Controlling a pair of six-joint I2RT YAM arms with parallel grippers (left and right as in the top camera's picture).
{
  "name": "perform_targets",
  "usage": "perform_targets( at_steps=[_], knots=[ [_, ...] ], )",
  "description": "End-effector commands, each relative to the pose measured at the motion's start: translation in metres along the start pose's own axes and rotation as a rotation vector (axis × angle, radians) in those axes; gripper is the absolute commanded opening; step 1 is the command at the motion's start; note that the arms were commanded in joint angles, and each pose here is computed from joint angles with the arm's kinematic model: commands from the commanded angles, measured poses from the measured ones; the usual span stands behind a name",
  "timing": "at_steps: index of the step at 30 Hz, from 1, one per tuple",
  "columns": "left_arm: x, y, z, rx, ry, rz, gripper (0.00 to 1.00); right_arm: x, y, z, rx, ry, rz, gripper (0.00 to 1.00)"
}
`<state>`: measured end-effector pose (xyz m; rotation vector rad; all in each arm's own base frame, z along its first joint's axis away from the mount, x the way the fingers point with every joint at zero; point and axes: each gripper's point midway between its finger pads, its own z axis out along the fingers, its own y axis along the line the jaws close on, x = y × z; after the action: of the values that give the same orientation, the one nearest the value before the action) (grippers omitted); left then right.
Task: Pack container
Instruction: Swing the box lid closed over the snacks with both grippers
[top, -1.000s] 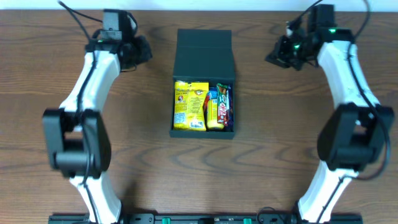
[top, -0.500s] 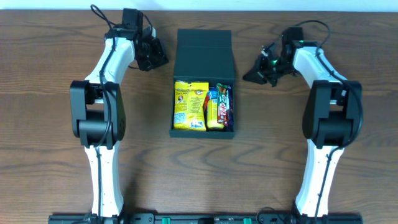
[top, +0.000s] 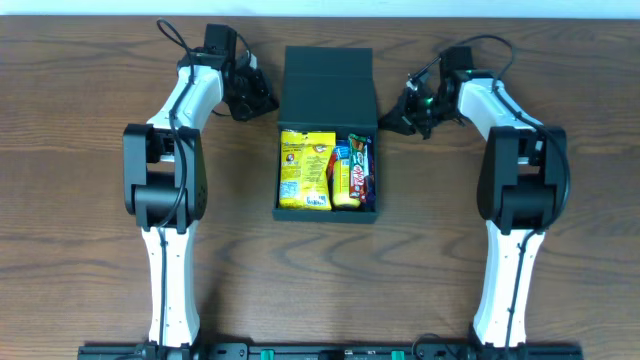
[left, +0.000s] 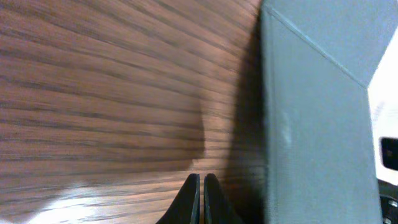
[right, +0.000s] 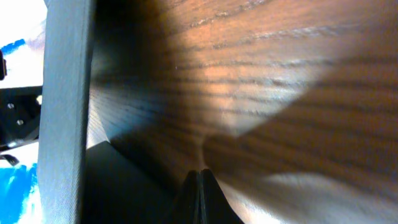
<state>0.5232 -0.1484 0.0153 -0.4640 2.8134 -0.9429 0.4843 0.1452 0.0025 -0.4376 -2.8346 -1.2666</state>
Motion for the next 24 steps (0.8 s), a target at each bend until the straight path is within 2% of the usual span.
perform_targets(
  at_steps=[1,10,17,24],
  knots=[
    [0.001,-0.018,0.004,0.055,0.011,0.016,0.06,0.002,0.016,0.01,-0.046,0.02,-0.019,0.02],
    [0.006,-0.032,0.008,0.098,0.025,0.042,0.06,0.0,0.045,0.012,-0.171,0.024,-0.112,0.02],
    [0.008,-0.039,0.004,0.154,0.044,0.083,0.06,-0.003,0.073,-0.005,-0.36,0.034,-0.222,0.02],
    [-0.001,-0.055,-0.012,0.243,0.026,0.137,0.06,0.001,0.083,-0.02,-0.456,0.058,-0.266,0.02]
  ],
)
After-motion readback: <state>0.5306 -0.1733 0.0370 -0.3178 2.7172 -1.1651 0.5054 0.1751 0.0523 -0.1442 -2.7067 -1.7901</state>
